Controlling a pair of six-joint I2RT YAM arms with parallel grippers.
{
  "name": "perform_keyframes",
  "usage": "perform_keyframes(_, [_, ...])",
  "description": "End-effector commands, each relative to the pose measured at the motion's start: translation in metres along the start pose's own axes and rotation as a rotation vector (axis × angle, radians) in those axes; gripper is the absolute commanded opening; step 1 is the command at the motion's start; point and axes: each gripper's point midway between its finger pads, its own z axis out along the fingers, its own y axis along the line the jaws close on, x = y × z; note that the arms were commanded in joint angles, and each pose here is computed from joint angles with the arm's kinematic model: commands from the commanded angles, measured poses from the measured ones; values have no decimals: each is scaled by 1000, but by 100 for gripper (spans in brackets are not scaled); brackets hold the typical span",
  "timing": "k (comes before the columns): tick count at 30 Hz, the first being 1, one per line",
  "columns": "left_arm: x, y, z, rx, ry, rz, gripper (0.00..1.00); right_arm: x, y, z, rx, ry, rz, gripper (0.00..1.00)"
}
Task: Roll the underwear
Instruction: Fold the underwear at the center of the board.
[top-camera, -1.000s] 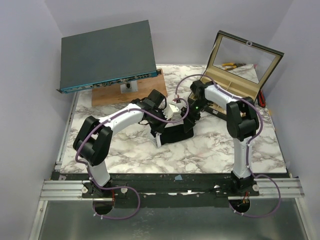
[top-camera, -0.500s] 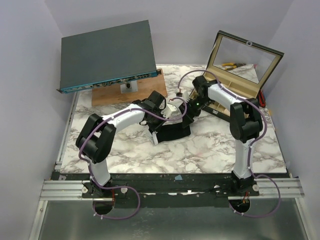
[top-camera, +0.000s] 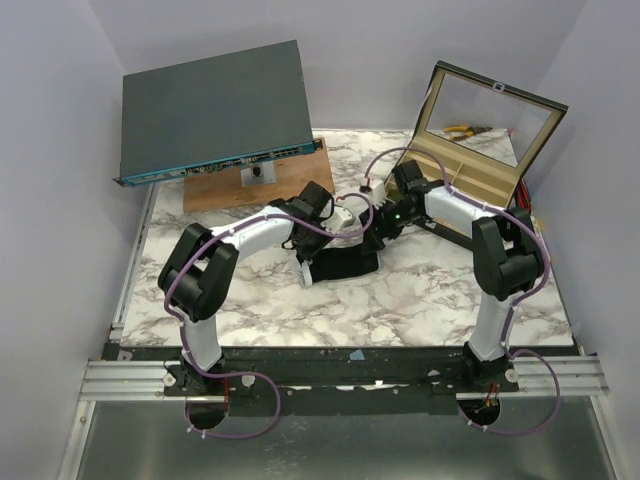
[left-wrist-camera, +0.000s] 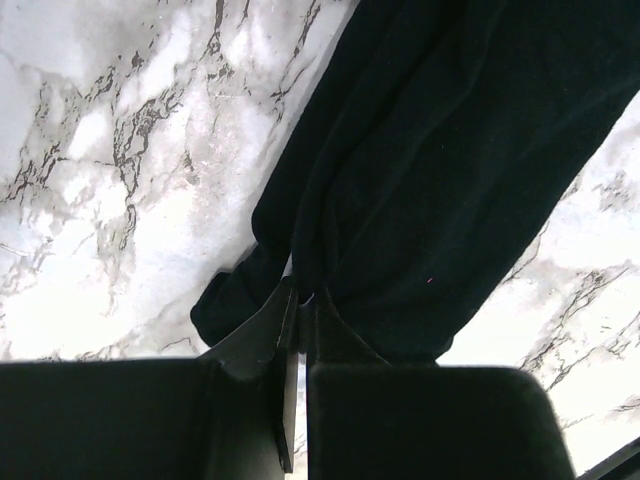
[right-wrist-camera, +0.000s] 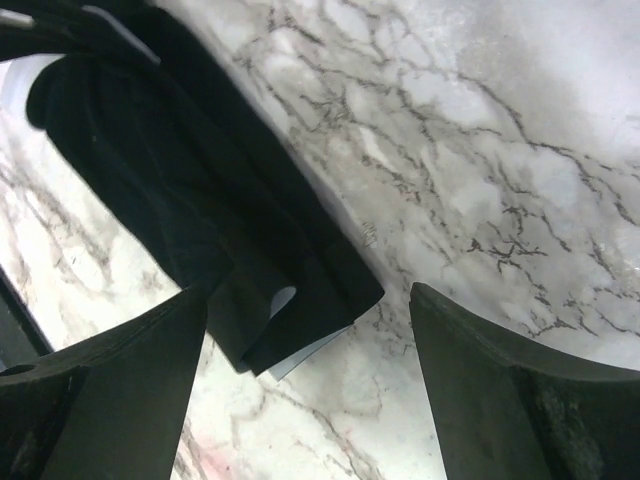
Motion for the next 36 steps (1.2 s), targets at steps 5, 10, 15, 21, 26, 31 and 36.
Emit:
perform_keyframes(5, [-6,9,0,-35,0,-20,0,-14,-31,11,130,-95,44,82])
perform_keyframes(10, [-8,15,0,-66,-2,-23,0,-1,-40,13,188,-82,33,78])
perform_keyframes(15, [-9,22,-1,-105,-2,-30,3,19,-47,13,246,-60,13,76])
perform_keyframes(21, [-12,29,-9,-160,-33,-36,18,28,-47,16,261,-51,7,75])
perform_keyframes(26, [-20,35,-22,-216,-96,-31,47,34,-45,19,261,-38,1,75])
perform_keyframes(31, [-25,42,-34,-264,-133,-25,54,39,-47,19,270,-23,-2,75])
perform_keyframes(36, [-21,53,-38,-328,-127,-12,55,36,-47,15,279,-28,-9,74])
